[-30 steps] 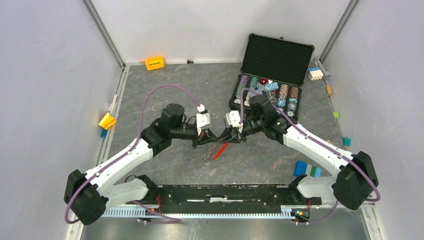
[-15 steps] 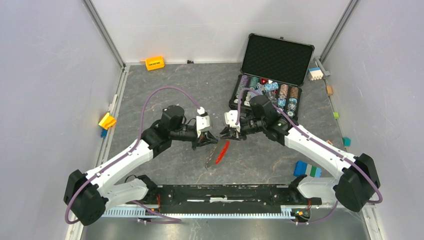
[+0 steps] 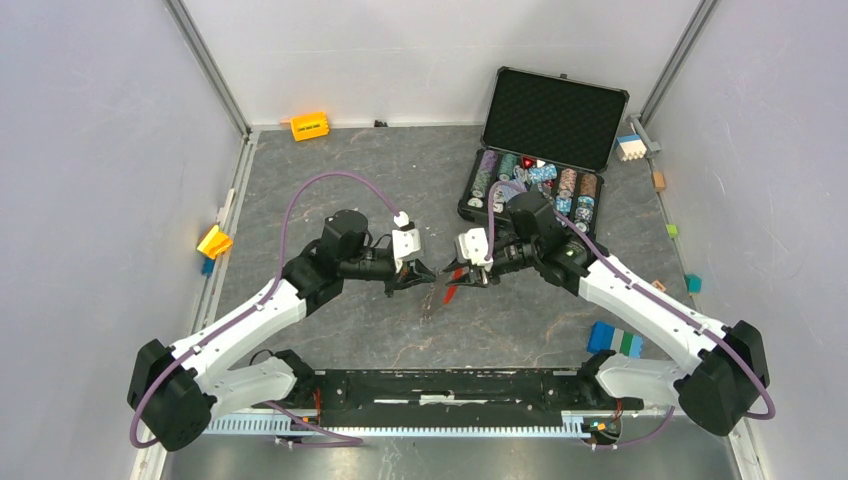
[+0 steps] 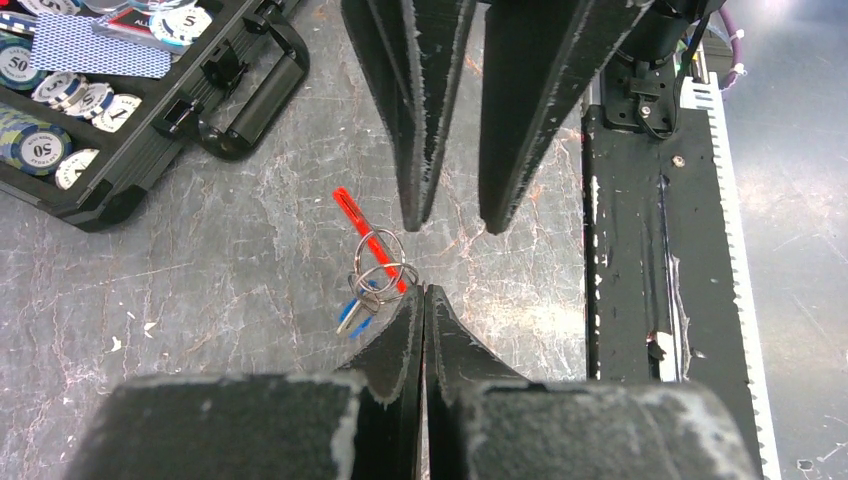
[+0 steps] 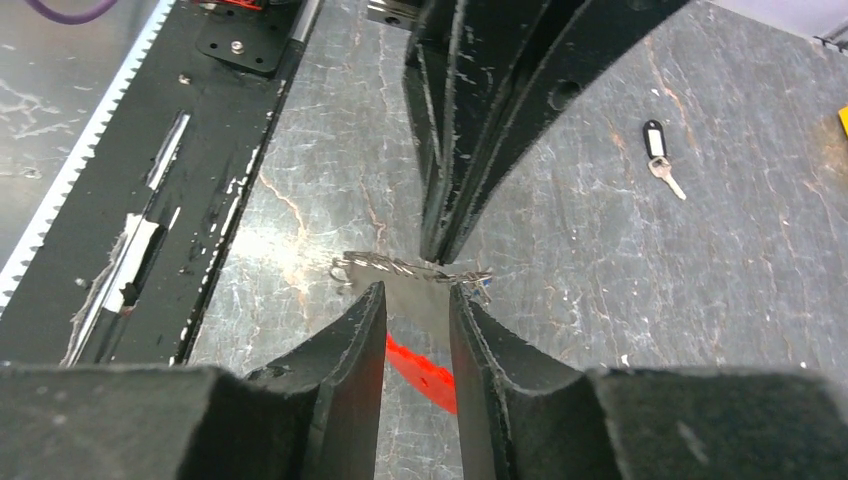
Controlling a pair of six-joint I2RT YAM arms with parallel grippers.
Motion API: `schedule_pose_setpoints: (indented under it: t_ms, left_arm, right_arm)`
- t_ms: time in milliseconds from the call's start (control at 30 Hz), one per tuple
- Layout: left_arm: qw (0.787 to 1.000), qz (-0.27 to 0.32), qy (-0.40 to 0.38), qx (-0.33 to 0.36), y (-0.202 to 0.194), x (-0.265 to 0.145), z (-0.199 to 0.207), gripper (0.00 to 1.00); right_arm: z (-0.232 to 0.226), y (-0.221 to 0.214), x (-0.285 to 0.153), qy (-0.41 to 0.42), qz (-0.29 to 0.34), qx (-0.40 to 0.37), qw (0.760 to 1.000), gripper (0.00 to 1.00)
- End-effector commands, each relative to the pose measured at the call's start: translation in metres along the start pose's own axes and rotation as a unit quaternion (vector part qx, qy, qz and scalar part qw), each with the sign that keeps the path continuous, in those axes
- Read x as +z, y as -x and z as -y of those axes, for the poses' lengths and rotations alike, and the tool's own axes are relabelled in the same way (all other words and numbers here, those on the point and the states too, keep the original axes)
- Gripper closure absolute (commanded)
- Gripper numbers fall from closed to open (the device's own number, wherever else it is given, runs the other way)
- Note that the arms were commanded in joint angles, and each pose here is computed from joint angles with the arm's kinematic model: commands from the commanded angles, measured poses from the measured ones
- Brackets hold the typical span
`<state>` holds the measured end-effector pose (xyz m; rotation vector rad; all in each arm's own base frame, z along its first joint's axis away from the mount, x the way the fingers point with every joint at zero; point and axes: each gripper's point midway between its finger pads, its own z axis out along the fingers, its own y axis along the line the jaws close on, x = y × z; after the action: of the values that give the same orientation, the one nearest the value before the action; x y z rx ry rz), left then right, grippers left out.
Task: Put the keys on the keyring
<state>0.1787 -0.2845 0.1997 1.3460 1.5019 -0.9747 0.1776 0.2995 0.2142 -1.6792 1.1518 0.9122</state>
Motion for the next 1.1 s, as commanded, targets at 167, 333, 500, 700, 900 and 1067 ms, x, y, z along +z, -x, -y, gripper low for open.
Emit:
schedule_pose_setpoints:
  t_ms: [167, 333, 500, 700, 900, 1067]
  left_arm:
    - [0.999, 0.03, 0.013, 0.013, 0.017, 0.0, -0.006, 0.98]
    - [0.999, 0.033, -0.004, 0.018, 0.016, 0.0, 0.0, 0.98]
    - [0.999, 0.035, -0.008, 0.019, 0.016, 0.001, 0.001, 0.98]
    - [0.999, 0.035, -0.01, 0.017, 0.015, 0.001, 0.002, 0.98]
    - [0.999, 0.037, -0.005, 0.015, 0.016, 0.001, 0.001, 0.98]
    - [0.999, 0.04, 0.002, 0.016, 0.018, 0.0, -0.001, 0.98]
  right_arm:
    - [-0.01, 0.017, 0.003, 0.042, 0.037, -0.01, 0.998, 0.64]
    - [0.002, 0.01, 0.008, 0.018, 0.03, 0.016, 0.999, 0.67]
    - [0.005, 0.006, 0.012, 0.015, 0.029, 0.035, 0.999, 0.68]
    - [0.007, 0.002, 0.014, 0.01, 0.024, 0.041, 0.999, 0.69]
    - [0.005, -0.006, 0.017, 0.014, 0.016, 0.047, 0.999, 0.69]
    - [0.004, -0.012, 0.019, 0.018, 0.009, 0.05, 0.999, 0.69]
